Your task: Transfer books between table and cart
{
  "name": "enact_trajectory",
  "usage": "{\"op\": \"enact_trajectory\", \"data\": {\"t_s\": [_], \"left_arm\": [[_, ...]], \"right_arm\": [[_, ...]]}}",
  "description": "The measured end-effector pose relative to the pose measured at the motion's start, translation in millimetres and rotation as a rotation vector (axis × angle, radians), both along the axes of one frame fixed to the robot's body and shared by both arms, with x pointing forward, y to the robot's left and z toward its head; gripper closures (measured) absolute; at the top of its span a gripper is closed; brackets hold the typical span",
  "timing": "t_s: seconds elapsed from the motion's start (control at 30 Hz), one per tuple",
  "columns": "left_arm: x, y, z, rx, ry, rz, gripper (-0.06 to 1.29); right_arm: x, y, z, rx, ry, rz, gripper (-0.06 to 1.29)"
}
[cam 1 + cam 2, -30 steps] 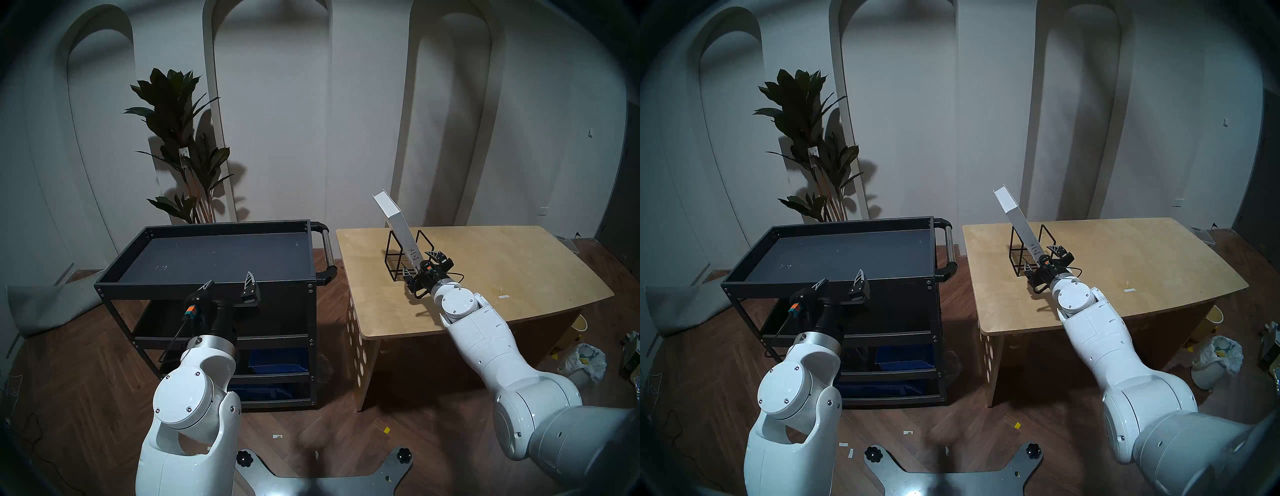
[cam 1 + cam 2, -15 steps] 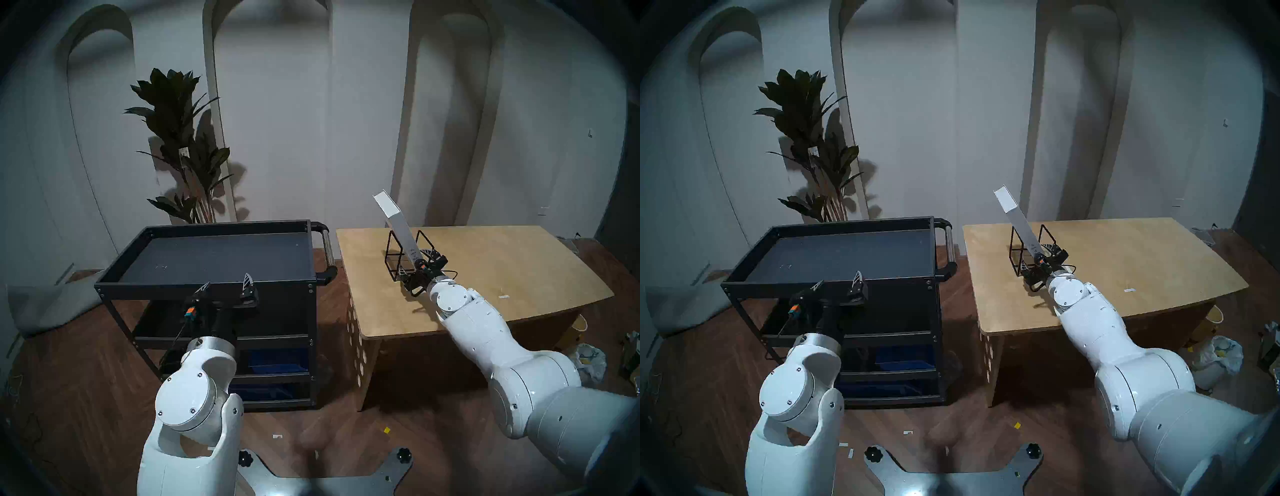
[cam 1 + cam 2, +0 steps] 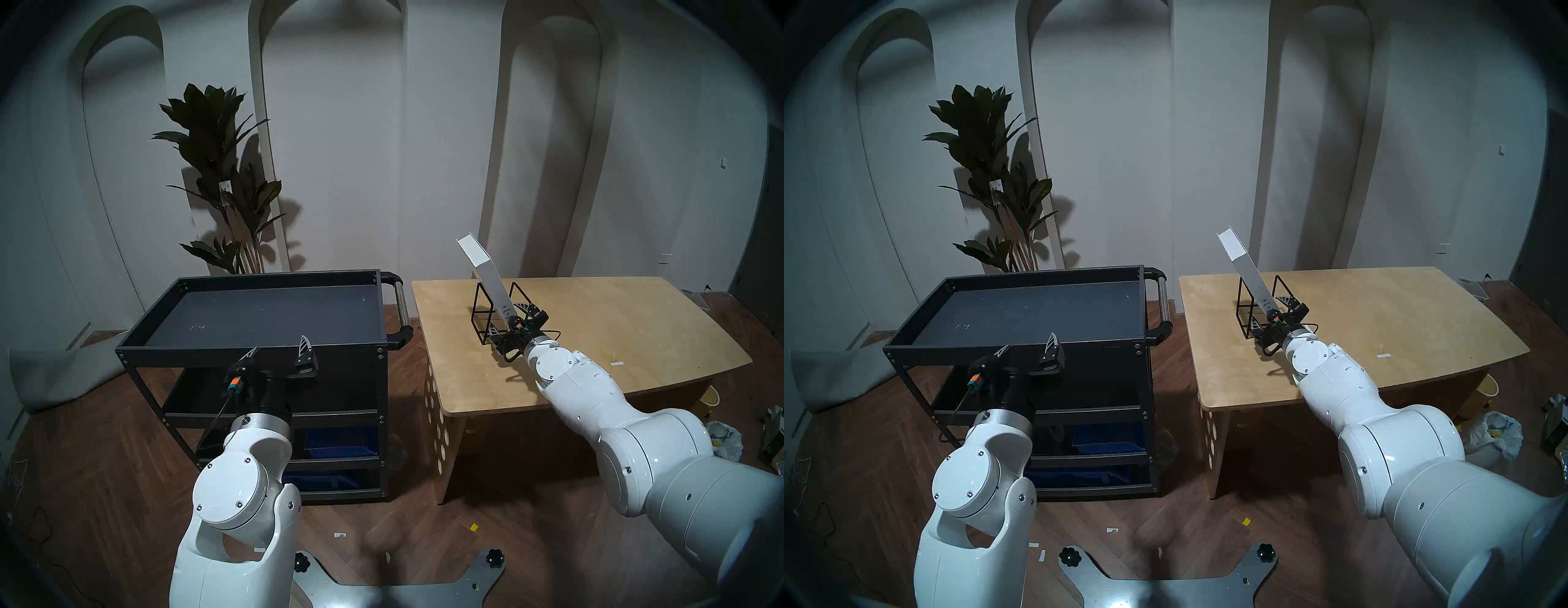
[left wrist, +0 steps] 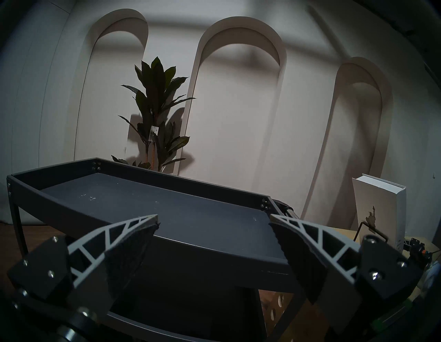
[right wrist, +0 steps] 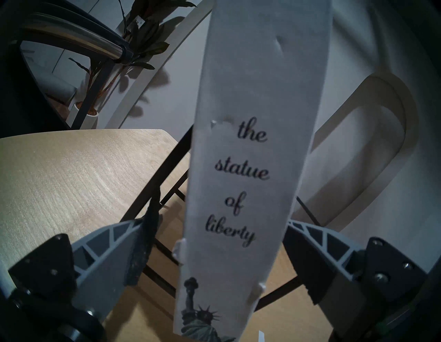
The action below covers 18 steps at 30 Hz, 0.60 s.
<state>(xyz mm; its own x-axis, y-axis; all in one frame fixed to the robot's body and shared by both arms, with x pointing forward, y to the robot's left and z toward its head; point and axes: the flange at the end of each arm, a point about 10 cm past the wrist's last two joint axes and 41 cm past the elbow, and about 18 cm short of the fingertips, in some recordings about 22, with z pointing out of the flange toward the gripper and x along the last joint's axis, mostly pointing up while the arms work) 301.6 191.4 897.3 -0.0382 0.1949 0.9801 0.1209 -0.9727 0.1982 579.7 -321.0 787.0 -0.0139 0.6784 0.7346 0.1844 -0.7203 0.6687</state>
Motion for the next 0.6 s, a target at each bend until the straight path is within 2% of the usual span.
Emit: {"op": "enact_trajectory", "data": {"t_s": [0.07, 0.17, 0.37, 0.6], "left_arm": [[0.0, -0.2, 0.0, 0.001, 0.000, -0.001, 0.00], [-0.1, -0.6, 0.0, 0.001, 0.000, -0.002, 0.00], [-0.1, -1.4, -0.1, 0.003, 0.000, -0.004, 0.00], [-0.2, -2.2, -0.2, 0.003, 0.000, -0.006, 0.00]], "right_arm": [[0.2, -0.3, -0.4, -0.002, -0.001, 0.001, 0.10], [1.0, -1.6, 0.7, -0.002, -0.007, -0.001, 0.66], [1.6, -1.8, 0.6, -0.001, -0.013, 0.002, 0.78], [1.1, -2.5, -0.1, 0.012, -0.021, 0.002, 0.79]]}}
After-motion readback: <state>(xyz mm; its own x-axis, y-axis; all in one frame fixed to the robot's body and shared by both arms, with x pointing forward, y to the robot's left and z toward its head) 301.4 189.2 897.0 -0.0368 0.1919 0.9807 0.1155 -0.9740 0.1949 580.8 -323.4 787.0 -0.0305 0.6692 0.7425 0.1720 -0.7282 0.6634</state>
